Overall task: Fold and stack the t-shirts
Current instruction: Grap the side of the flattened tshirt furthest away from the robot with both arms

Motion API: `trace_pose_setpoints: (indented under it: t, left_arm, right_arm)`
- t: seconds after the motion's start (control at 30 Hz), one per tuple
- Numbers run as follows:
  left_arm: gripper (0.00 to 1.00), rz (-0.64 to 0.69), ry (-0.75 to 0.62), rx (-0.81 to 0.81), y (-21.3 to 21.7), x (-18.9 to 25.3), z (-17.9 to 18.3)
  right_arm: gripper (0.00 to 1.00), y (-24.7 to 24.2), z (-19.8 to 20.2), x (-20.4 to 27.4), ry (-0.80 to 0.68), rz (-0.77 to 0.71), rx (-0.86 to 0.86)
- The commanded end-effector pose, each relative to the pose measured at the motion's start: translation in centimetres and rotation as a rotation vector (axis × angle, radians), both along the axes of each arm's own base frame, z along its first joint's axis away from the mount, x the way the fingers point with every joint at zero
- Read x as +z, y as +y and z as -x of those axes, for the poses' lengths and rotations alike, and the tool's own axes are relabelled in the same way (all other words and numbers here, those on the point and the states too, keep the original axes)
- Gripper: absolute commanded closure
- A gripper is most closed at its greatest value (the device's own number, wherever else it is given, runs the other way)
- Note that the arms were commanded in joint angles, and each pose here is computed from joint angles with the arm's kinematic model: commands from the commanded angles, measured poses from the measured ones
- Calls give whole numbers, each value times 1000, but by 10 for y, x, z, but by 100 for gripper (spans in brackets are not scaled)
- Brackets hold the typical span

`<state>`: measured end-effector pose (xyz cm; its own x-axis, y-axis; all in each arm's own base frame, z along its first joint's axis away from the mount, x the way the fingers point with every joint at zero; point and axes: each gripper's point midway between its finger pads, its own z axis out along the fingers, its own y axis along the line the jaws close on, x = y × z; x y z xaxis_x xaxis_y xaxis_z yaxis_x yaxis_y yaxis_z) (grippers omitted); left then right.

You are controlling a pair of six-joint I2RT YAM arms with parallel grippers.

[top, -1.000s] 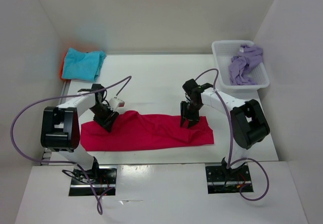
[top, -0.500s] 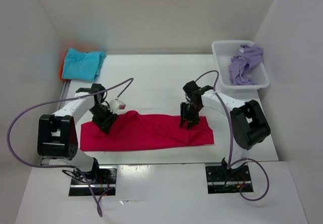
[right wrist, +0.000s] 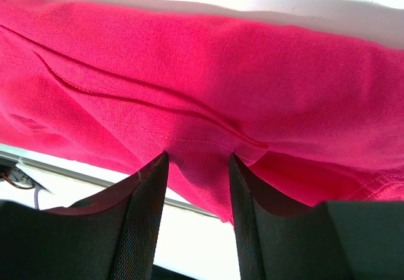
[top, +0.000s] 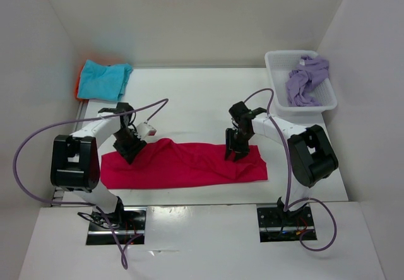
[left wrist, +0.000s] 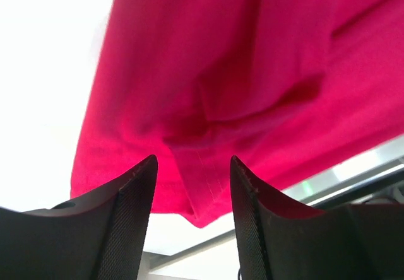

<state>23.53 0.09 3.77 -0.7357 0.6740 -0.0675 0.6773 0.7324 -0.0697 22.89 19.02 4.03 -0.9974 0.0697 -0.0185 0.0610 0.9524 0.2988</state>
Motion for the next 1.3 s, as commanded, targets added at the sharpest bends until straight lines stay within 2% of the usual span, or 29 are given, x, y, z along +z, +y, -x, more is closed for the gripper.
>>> trace_pose_setpoints:
  t: [0.0, 0.1, 0.3, 0.47, 0.5, 0.67, 0.8, 0.93, 1.0, 1.03, 1.1, 1.17, 1.27]
  left_arm:
    - [42, -17, -43, -18, 3, 0, -18]
    - [41, -16, -50, -7, 2, -3, -25]
    - [44, -27, 2, -8, 4, -19, -14]
    - [68, 35, 17, 15, -8, -22, -9]
    - [68, 35, 26, 15, -8, -22, -7]
    - [81, 33, 54, 16, -7, -18, 1]
    - [99, 34, 38, 26, -8, -9, -1]
    - [100, 36, 6, 35, -8, 3, -6]
    - [100, 29, -57, 48, -7, 18, -18]
    - [100, 31, -79, 58, -8, 23, -22]
    - [100, 28, -144, 70, -7, 36, -29]
    - [100, 34, -215, 80, -8, 52, -42]
    - [100, 38, -252, 89, -8, 62, -45]
  right_arm:
    - [51, 2, -3, 6, -39, -11, 8]
    - [51, 2, -3, 6, -39, -11, 8]
    - [51, 1, -1, 7, -39, -11, 8]
    - [51, 1, -1, 6, -31, -7, 9]
    - [51, -2, 0, 6, -27, 5, 7]
    - [51, -3, 2, 5, -19, 9, 7]
    - [51, -4, 1, 7, -31, 13, 5]
    - [51, -8, 4, 14, -31, 27, 14]
    - [51, -15, 3, 17, -47, 61, 17]
    - [45, -17, 4, 21, -48, 74, 16]
    - [42, -22, 5, 23, -58, 95, 21]
    - [40, -22, 4, 26, -69, 91, 29]
    - [40, -16, 4, 30, -73, 53, 34]
